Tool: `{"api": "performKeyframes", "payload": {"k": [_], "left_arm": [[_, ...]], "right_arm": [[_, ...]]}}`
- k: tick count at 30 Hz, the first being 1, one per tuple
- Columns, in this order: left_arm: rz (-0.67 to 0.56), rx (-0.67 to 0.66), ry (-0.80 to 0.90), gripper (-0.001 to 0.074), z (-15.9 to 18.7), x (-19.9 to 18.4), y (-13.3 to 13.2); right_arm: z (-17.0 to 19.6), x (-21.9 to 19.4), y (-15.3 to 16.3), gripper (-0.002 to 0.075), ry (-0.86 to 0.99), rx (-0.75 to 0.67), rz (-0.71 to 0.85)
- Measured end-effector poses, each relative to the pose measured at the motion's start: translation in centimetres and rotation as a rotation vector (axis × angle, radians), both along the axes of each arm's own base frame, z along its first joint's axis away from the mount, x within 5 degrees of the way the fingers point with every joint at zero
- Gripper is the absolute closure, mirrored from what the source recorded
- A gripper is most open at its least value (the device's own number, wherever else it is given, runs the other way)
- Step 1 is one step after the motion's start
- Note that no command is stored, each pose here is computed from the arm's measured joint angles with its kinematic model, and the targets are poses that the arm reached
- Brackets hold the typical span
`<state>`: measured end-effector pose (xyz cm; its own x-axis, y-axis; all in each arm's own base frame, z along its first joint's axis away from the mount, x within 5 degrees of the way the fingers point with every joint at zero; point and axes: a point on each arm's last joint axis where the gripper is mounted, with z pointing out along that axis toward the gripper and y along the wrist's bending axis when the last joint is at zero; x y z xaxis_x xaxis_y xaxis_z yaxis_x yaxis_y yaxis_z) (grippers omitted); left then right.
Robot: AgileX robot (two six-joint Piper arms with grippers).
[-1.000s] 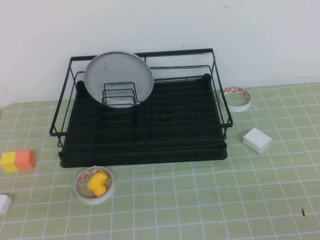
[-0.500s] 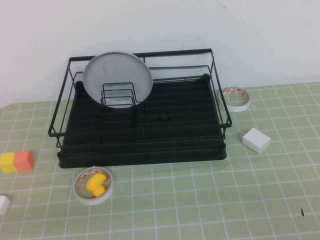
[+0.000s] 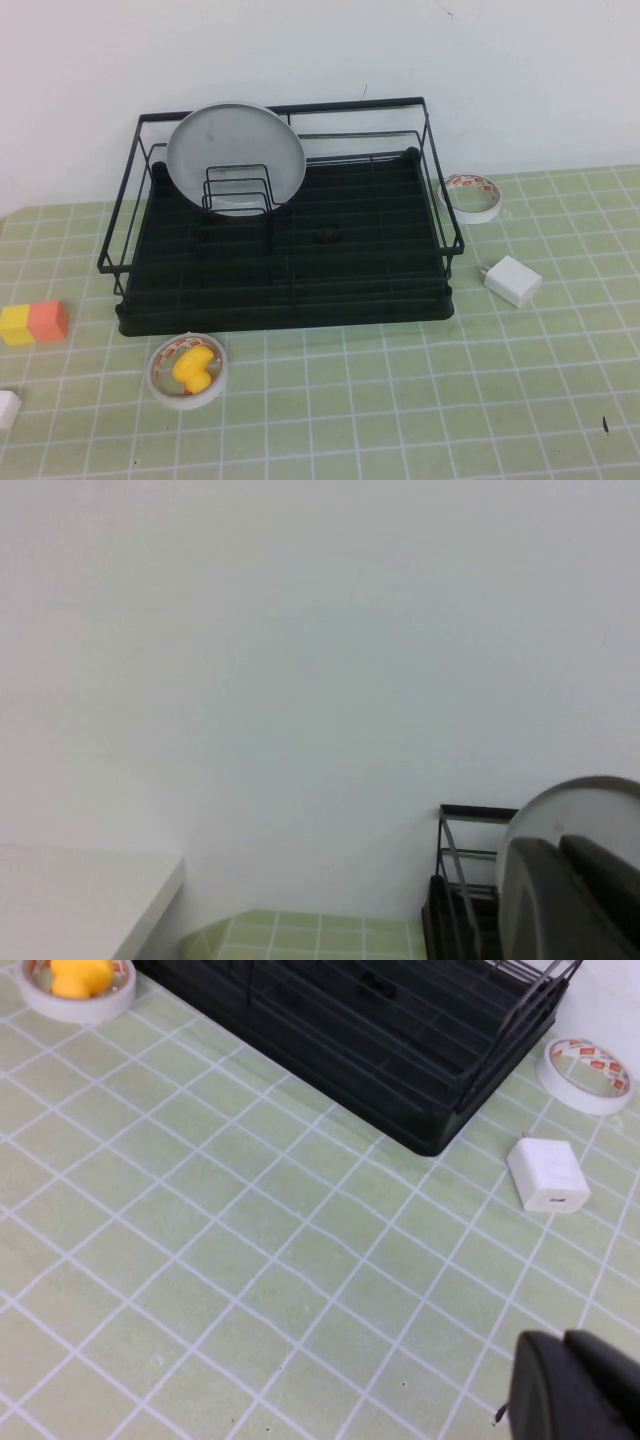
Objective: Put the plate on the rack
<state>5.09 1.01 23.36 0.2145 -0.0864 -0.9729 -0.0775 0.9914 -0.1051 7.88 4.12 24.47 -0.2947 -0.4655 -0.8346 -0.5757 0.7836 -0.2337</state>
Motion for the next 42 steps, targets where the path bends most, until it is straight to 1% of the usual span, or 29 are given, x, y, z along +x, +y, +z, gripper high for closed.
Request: {"api": "performKeyframes", "payload": {"k": [2,3,6,8,11,13,20,27,30,42], "left_arm": [[-0.013,-0.01,-0.019,0.0736,-0.5,0.1,-0.2],[-0.015,0.01,-0.016,0.0736,-0.8,0.2,-0.3],[-0.05,-0.047,0.048,0.0736,-2.0,0.4,-0.6],[-0.08,-0.074,0.153,0.0736,-2.9,0.5,-0.9],[-0.123,-0.098,0.389,0.0736,-5.1,0.4,-1.4],[-0.126,-0.097,0.458,0.0736,-5.6,0.2,-1.4],[-0.123,-0.093,0.462,0.0737,-5.7,0.2,-1.4],[-0.198,-0.021,0.47,0.0736,-5.7,0.2,-1.7],[-0.223,-0.022,0.471,0.0736,-5.7,0.1,-1.8],[-0.211,-0.055,0.471,0.0736,-5.7,0.2,-1.7]], "right_arm": [[0.0,0.0,0.0,0.0726,0.0,0.0,0.0],[0.0,0.0,0.0,0.0726,0.0,0.0,0.0],[0.0,0.0,0.0,0.0726,0.0,0.0,0.0],[0.0,0.0,0.0,0.0726,0.0,0.0,0.0],[0.0,0.0,0.0,0.0726,0.001,0.0,0.0],[0.0,0.0,0.0,0.0726,0.001,0.0,0.0],[0.0,0.0,0.0,0.0726,0.004,-0.002,0.001],[0.0,0.0,0.0,0.0726,0.004,-0.002,0.001],[0.0,0.0,0.0,0.0726,0.004,-0.002,0.001],[-0.2,-0.1,0.0,0.0726,0.022,-0.009,0.005]]}}
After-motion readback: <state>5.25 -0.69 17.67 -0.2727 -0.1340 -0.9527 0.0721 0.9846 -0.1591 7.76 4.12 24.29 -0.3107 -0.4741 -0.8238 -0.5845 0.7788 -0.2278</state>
